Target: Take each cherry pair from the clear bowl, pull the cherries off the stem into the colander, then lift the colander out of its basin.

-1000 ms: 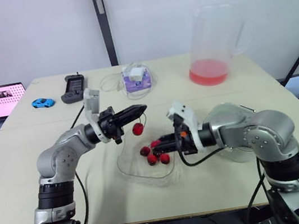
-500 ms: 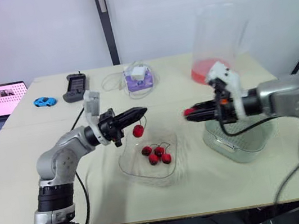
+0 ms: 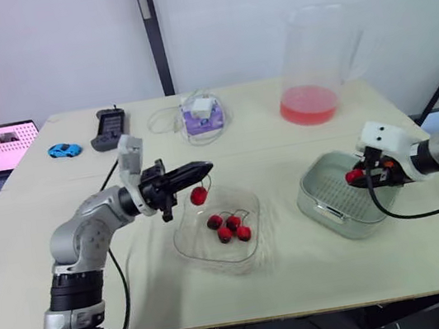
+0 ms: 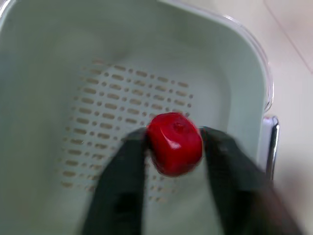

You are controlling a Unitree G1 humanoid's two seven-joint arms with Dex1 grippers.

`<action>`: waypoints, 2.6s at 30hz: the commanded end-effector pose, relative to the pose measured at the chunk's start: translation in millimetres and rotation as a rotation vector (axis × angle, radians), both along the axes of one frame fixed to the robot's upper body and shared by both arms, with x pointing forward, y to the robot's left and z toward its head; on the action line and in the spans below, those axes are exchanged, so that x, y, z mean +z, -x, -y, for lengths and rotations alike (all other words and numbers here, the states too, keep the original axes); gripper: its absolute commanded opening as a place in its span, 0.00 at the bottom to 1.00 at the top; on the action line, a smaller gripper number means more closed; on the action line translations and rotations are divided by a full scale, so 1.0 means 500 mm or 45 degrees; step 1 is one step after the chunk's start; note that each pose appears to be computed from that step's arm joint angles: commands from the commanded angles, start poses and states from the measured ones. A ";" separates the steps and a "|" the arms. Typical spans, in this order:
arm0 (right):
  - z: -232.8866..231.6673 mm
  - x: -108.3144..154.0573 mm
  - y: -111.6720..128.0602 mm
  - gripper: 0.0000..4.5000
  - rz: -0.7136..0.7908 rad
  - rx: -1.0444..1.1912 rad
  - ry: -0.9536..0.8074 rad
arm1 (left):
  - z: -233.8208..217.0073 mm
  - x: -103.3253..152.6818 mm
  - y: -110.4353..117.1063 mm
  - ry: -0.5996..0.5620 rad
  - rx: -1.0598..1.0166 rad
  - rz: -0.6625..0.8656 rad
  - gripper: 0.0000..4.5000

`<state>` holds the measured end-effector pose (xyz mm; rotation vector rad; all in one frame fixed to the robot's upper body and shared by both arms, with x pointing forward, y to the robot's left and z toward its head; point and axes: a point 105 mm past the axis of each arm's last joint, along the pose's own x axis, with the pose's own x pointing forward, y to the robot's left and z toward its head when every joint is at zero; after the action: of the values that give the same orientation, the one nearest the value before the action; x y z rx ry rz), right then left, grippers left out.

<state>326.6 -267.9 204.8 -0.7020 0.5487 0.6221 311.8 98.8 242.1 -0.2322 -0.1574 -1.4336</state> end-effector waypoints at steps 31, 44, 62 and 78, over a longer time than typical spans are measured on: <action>-0.469 0.045 0.070 0.99 0.066 0.612 -0.929 | -0.002 0.042 0.004 0.064 0.041 0.068 0.00; -0.540 0.057 0.050 0.99 0.105 0.639 -1.023 | 0.003 0.043 0.005 0.070 0.059 0.081 0.00; -0.534 0.036 0.046 0.27 0.058 0.596 -0.998 | 0.005 0.043 0.003 0.080 0.063 0.081 0.00; -0.504 0.031 0.078 0.27 0.007 0.587 -0.843 | 0.009 0.051 0.002 0.096 0.050 0.095 0.00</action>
<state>294.3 -12.8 195.0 -0.1789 0.2337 1.1495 313.9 91.3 252.6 -0.2697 -0.2102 -1.3924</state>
